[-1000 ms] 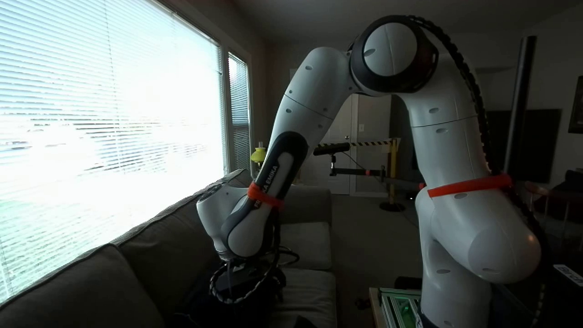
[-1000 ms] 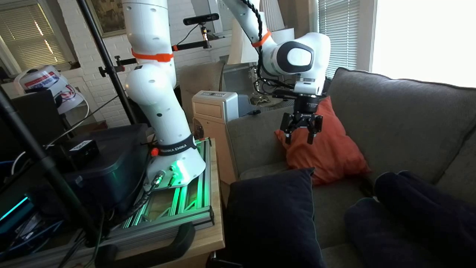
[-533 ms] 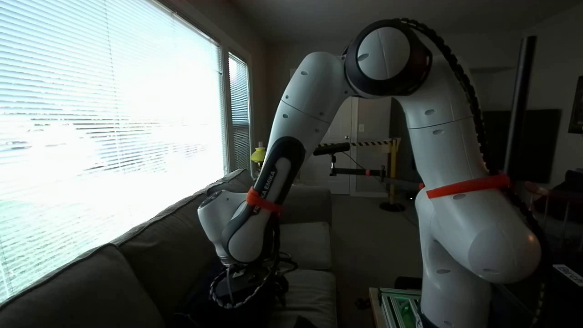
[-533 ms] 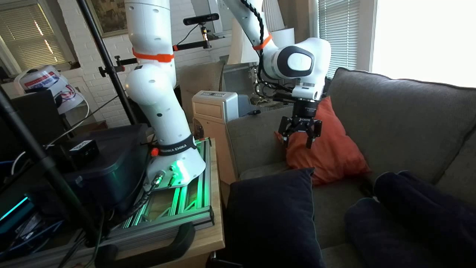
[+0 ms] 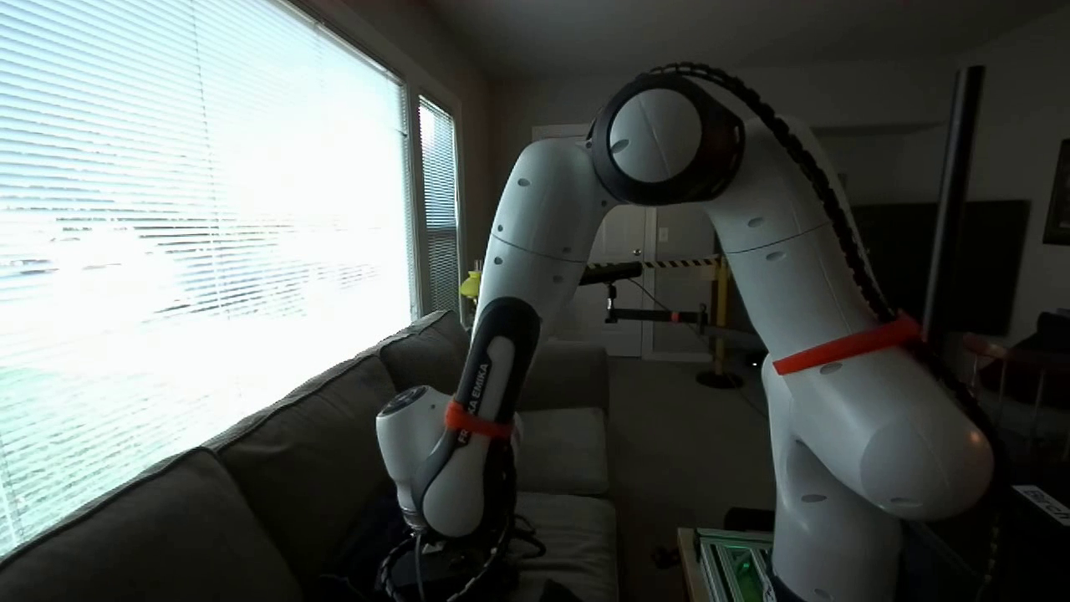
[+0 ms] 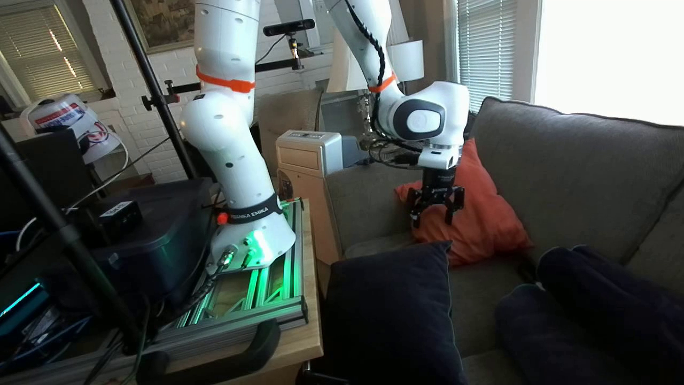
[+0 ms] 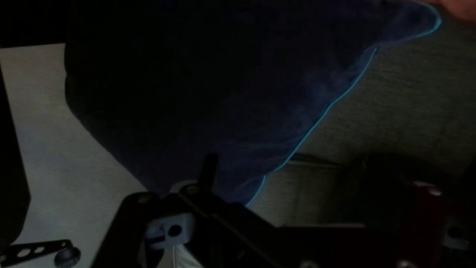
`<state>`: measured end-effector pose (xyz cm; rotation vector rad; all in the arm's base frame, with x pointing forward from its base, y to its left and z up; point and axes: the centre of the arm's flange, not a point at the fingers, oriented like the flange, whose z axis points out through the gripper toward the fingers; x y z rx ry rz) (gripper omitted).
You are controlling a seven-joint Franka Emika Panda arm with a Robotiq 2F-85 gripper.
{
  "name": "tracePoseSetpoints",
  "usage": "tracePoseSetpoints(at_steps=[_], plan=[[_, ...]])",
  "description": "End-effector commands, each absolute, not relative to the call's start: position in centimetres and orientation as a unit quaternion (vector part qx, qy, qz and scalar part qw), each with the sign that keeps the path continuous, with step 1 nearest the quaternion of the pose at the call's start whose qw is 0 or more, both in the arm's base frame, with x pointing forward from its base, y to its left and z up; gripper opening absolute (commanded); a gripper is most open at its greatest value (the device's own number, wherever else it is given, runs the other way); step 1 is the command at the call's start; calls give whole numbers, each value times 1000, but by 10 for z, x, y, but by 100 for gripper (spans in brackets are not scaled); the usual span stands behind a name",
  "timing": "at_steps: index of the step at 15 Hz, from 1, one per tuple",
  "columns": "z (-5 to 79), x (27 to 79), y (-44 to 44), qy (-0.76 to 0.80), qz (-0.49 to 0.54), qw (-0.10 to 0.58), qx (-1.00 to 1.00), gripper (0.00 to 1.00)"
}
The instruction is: Move the left black pillow to the right
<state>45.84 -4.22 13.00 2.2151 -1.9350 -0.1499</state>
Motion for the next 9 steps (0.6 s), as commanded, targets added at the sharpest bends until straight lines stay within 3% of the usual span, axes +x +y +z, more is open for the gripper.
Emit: tracePoseSetpoints(at_steps=[1,9], plan=[[99,459,-22,-632,-36,64,771,100],[56,457,11,-532,-51,54,844,100]])
